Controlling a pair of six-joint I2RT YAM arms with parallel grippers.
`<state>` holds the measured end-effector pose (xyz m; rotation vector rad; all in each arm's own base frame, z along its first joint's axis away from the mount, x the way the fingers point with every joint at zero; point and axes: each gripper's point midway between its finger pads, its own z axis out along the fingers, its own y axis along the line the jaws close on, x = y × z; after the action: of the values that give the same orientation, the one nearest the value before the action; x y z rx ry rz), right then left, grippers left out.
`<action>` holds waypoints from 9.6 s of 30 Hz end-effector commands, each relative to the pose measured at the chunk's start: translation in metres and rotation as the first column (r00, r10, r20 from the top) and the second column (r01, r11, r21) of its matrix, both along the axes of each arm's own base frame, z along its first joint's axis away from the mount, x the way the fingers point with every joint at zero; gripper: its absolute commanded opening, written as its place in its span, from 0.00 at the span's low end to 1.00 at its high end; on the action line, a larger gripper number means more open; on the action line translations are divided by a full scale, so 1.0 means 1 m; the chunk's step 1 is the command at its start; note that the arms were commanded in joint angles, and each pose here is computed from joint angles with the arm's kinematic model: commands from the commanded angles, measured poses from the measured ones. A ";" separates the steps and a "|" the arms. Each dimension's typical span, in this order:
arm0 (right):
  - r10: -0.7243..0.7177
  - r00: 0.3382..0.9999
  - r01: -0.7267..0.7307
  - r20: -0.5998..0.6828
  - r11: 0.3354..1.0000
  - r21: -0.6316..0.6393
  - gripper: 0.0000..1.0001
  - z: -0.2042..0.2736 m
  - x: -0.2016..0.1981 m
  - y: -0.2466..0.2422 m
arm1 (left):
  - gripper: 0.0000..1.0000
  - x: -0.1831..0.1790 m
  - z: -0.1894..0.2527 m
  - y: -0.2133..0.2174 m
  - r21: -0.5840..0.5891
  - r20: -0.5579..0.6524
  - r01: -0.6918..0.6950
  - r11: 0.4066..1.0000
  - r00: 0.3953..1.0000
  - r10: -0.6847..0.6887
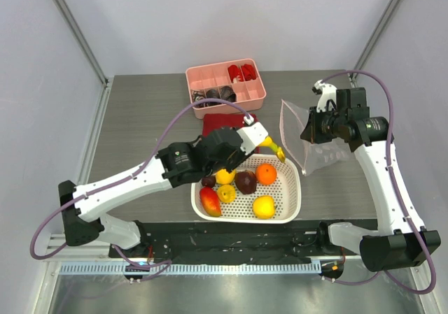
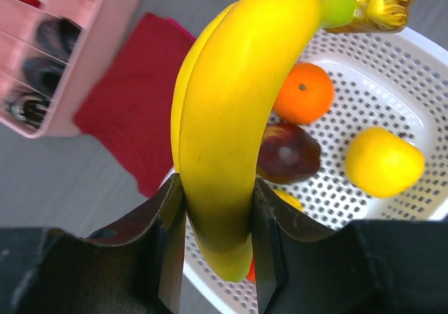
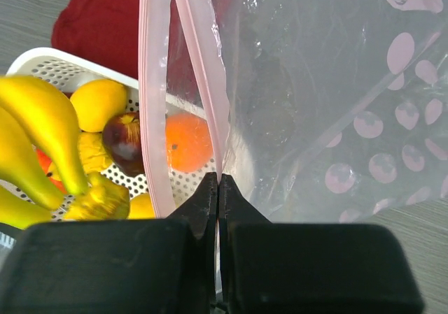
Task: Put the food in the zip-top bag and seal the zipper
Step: Pick up the fake fruit from the bin, then place the fake fruit in the zipper food storage bag, then pick up the fake fruit from the bin, then place the fake fruit in the zipper food storage bag, then pick up the fake fruit from the bin.
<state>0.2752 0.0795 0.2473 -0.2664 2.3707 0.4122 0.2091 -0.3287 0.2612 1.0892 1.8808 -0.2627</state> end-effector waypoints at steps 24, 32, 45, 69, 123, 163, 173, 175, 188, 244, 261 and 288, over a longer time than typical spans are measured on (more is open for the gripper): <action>0.128 0.989 -0.099 -0.068 0.939 0.328 0.01 0.040 -0.015 0.049 | 0.00 0.058 0.096 -0.032 0.244 0.601 -0.006 0.970 0.786 -0.146; 0.175 0.979 -0.100 -0.107 0.865 0.492 0.01 0.053 -0.015 0.064 | 0.00 0.035 0.067 -0.053 0.433 0.638 0.076 0.898 0.678 -0.365; 0.281 0.952 -0.150 -0.125 0.779 0.608 0.01 0.061 -0.035 0.080 | 0.37 0.007 0.053 -0.082 0.571 0.637 0.199 0.797 0.505 -0.582; 0.227 0.973 -0.208 0.047 0.762 0.613 0.01 0.118 -0.016 0.060 | 0.74 0.067 0.101 0.038 -0.487 -0.175 -0.196 0.851 0.977 0.125; -0.041 0.998 0.051 -0.045 0.963 0.264 0.01 0.026 0.002 -0.006 | 0.90 -0.040 -0.199 0.020 0.128 -0.246 0.733 0.668 0.676 -0.695; -0.053 0.999 0.050 0.002 0.958 0.283 0.01 0.044 0.002 -0.004 | 0.48 0.043 0.077 -0.167 -0.518 -0.101 0.288 0.805 0.915 -0.392; -0.091 0.996 0.088 -0.001 0.960 0.267 0.01 0.043 0.001 -0.009 | 0.88 0.065 0.045 -0.160 -0.398 -0.164 0.186 0.898 0.949 -0.269; -0.093 0.996 0.087 0.010 0.961 0.262 0.01 0.046 0.002 -0.009 | 0.97 0.066 0.057 -0.155 -0.403 -0.153 0.180 0.897 0.954 -0.260; -0.104 0.994 0.099 0.011 0.965 0.244 0.01 0.041 0.007 -0.013 | 1.00 0.017 0.097 -0.063 -0.534 -0.100 0.162 0.830 0.963 -0.252; 0.029 0.998 -0.042 0.060 0.974 0.222 0.01 0.074 -0.011 -0.004 | 1.00 -0.013 -0.161 -0.078 0.168 0.123 0.779 0.604 0.591 -0.797; 0.043 0.992 -0.067 0.115 0.974 0.218 0.01 0.090 -0.016 -0.001 | 0.72 -0.034 -0.193 -0.068 0.276 0.019 0.839 0.469 0.483 -0.875; 0.068 0.994 -0.088 0.084 0.962 0.259 0.01 0.078 -0.016 0.005 | 0.36 -0.027 0.096 -0.111 -0.420 0.043 0.560 0.714 0.798 -0.601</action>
<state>0.2556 0.0804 0.3108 -0.2164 2.2784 0.7218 0.1782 -0.4176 0.3628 1.4183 1.2781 -0.9432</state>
